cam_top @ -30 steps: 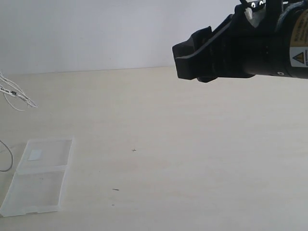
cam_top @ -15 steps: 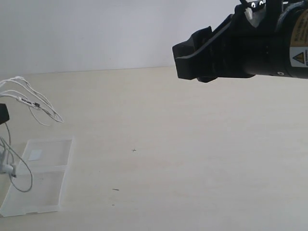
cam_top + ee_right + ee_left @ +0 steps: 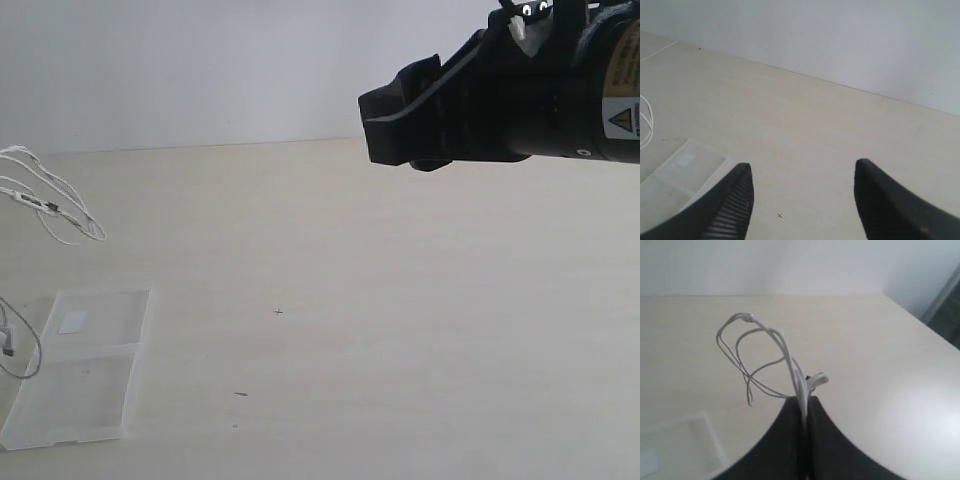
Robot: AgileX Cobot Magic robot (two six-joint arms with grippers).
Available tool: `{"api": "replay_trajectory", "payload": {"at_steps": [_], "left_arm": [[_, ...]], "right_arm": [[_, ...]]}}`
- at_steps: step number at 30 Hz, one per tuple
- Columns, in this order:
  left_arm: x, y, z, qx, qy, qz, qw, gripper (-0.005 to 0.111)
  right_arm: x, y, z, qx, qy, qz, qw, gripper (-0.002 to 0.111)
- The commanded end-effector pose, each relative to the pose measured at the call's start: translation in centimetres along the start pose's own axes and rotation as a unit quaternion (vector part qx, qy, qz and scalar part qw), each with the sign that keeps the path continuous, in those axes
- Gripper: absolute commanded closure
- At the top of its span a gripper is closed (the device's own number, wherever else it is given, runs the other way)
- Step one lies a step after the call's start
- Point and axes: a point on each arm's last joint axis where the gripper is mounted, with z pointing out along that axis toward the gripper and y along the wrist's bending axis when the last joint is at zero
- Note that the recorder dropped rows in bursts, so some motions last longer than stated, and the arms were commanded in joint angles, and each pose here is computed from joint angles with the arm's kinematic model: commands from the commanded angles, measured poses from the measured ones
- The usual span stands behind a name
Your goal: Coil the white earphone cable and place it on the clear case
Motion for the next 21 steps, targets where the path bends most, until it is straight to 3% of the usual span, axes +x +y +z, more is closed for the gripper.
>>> {"api": "replay_trajectory", "payload": {"at_steps": [1,5,8,16,21], "left_arm": [[-1.3,1.4,-0.4,-0.086,-0.039,0.015,0.995,0.107],[-4.0,0.1,-0.9,-0.053,-0.066,0.038,0.996,0.107],[-4.0,-0.6,-0.9,-0.02,-0.057,0.044,0.997,0.107],[-3.8,-1.0,-0.9,0.002,-0.049,0.04,0.998,0.107],[-3.8,-1.1,-0.9,0.011,-0.047,-0.015,0.999,0.107]], "right_arm": [[0.0,-0.1,-0.1,0.0,-0.002,-0.001,1.0,0.05],[0.0,-0.1,-0.1,0.0,-0.002,-0.003,1.0,0.05],[0.0,-0.1,-0.1,0.0,-0.002,-0.002,1.0,0.05],[0.0,-0.1,-0.1,0.0,-0.002,-0.001,1.0,0.05],[0.0,-0.1,-0.1,0.0,-0.002,-0.001,1.0,0.05]]}}
